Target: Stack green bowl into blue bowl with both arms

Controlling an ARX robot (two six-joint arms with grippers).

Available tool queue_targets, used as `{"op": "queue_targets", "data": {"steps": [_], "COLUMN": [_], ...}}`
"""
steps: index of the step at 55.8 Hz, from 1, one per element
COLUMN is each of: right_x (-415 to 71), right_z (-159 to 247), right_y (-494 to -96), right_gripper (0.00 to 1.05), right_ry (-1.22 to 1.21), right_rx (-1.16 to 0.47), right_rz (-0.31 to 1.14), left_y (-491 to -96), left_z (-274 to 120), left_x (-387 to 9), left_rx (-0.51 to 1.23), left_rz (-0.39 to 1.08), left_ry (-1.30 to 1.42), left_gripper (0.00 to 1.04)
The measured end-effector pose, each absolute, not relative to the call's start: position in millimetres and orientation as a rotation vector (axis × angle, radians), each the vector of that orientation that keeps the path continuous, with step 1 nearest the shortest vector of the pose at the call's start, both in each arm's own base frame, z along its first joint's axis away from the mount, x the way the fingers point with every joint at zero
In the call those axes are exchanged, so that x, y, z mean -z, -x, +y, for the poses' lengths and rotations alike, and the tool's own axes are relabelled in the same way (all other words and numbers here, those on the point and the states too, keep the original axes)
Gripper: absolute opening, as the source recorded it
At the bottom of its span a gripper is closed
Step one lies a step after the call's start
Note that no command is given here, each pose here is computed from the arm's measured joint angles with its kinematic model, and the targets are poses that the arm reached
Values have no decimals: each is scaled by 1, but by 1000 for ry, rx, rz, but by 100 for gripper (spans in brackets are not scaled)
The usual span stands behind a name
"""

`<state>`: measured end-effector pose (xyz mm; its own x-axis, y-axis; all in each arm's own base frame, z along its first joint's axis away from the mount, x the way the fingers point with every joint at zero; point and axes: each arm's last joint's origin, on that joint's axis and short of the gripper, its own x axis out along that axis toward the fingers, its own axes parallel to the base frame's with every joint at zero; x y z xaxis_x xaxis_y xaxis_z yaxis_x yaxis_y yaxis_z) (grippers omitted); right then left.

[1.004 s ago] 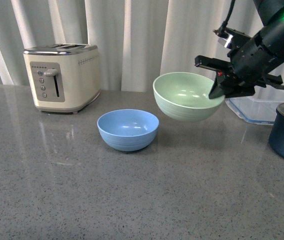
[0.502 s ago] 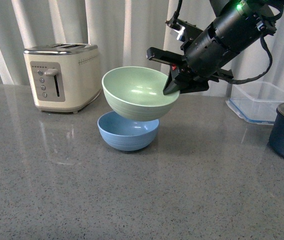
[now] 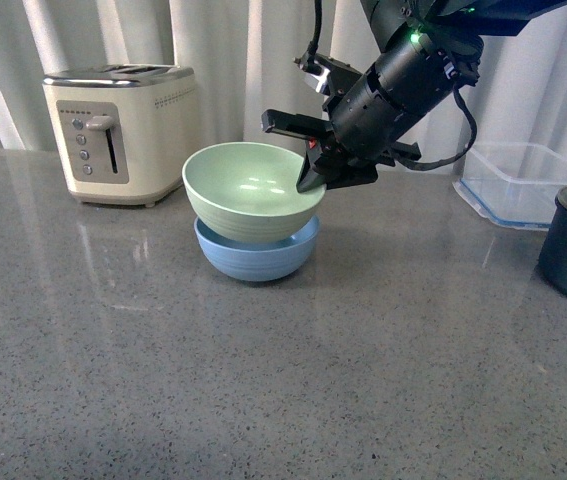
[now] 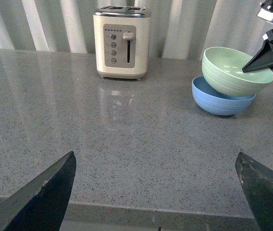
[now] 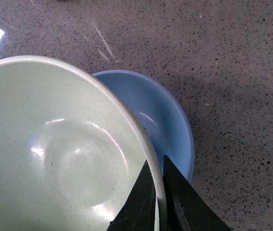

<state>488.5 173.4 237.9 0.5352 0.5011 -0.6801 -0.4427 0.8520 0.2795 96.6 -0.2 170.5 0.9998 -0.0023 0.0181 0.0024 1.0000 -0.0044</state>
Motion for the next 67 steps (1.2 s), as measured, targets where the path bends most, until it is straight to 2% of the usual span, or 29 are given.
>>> {"op": "queue_targets", "data": {"steps": [23, 28, 35, 43, 44, 51, 59, 67], "right_x": [-226, -226, -222, -221, -224, -238, -264, -270], "right_z": [178, 177, 171, 161, 157, 140, 97, 64], "right_y": [-503, -504, -504, -499, -497, -485, -448, -408], "right_gripper": [1, 17, 45, 72, 78, 96, 95, 95], "right_ry": [-61, -63, -70, -82, -87, -103, -118, -127], "right_rx": [-576, -585, -580, -566, -560, -541, -479, -415], "right_rz": [841, 834, 826, 829, 825, 788, 704, 670], "left_y": [-97, -97, -97, -97, -97, -97, -97, -97], "left_z": [0, 0, 0, 0, 0, 0, 0, 0], "left_x": [-170, -170, -170, -170, -170, -170, -170, -170], "left_rx": [2, 2, 2, 2, 2, 2, 2, 2], "left_rz": [-18, -18, -18, -18, -18, -18, -18, -18], "left_ry": [4, 4, 4, 4, 4, 4, 4, 4], "left_gripper": [98, 98, 98, 98, 98, 98, 98, 98]}}
